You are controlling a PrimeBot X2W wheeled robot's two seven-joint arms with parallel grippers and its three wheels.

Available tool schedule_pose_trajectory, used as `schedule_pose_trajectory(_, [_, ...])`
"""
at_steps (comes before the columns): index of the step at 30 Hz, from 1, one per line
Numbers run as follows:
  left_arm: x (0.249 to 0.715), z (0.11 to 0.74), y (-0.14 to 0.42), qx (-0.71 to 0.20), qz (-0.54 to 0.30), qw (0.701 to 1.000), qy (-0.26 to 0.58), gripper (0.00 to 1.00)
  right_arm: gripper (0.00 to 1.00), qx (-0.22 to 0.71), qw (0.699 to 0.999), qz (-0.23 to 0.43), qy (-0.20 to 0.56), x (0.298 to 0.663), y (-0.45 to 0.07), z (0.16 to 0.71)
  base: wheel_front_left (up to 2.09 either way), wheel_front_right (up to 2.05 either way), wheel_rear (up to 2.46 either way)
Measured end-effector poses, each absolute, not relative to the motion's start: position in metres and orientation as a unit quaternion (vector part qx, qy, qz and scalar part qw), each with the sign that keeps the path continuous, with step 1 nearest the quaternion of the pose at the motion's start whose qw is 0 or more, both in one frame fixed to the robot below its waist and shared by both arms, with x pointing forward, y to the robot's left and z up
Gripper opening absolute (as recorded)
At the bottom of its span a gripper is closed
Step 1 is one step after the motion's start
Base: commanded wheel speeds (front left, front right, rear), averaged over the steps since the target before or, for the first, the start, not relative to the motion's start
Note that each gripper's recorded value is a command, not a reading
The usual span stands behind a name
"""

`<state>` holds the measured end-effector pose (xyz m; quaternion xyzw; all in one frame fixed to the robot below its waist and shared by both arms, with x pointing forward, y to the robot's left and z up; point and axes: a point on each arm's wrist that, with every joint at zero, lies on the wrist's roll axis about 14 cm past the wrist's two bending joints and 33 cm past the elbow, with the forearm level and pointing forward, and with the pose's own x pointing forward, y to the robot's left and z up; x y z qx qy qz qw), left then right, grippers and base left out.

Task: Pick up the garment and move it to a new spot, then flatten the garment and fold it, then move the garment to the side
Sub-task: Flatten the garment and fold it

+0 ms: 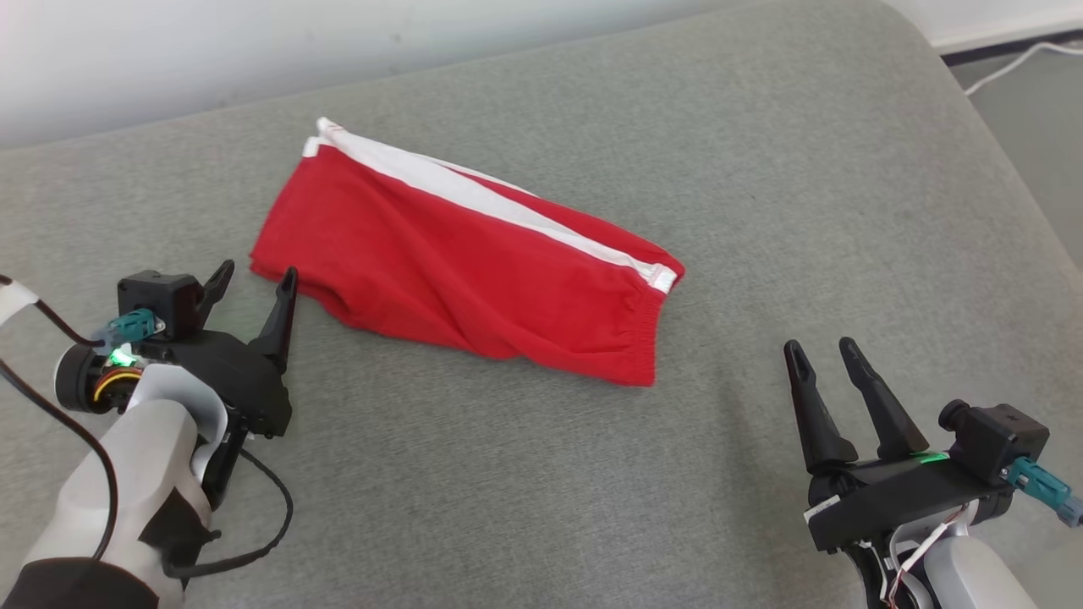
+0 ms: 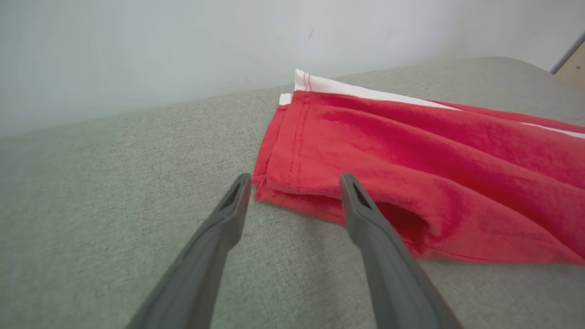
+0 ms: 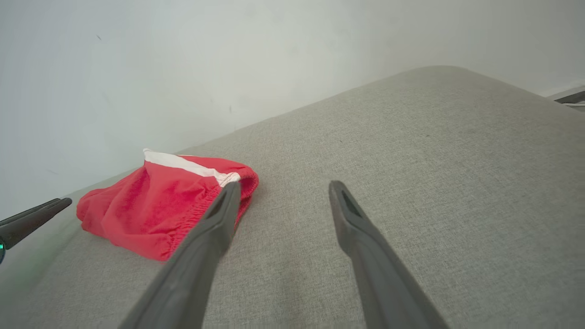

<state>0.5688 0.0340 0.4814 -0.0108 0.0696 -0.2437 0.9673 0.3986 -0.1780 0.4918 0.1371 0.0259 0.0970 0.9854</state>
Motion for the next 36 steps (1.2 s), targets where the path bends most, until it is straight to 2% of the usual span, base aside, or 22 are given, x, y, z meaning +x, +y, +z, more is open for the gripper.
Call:
schedule_pose_trajectory(14, [0.583, 0.455, 0.019, -0.017, -0.251, 0.962, 0.107, 1.00, 1.00, 0.136, 0.987, 0.070, 0.038, 0.389, -0.189, 0.485, 0.00, 0.00, 0.00])
schedule_pose_trajectory(24, [0.593, 0.438, 0.019, 0.021, -0.244, 0.961, 0.127, 1.00, 1.00, 0.137, 0.987, 0.060, 0.052, 0.386, -0.192, 0.475, 0.00, 0.00, 0.00])
schedule_pose_trajectory(25, [0.592, 0.436, 0.019, 0.028, -0.244, 0.961, 0.130, 0.68, 1.00, 0.136, 0.988, 0.059, 0.052, 0.385, -0.193, 0.474, 0.00, 0.00, 0.00])
schedule_pose_trajectory(26, [0.591, 0.435, 0.019, 0.025, -0.243, 0.960, 0.133, 0.00, 1.00, 0.136, 0.987, 0.059, 0.053, 0.385, -0.192, 0.474, 0.00, 0.00, 0.00])
schedule_pose_trajectory(36, [0.589, 0.438, 0.022, 0.027, -0.241, 0.961, 0.134, 0.00, 1.00, 0.132, 0.987, 0.074, 0.049, 0.389, -0.184, 0.475, 0.00, 0.00, 0.00])
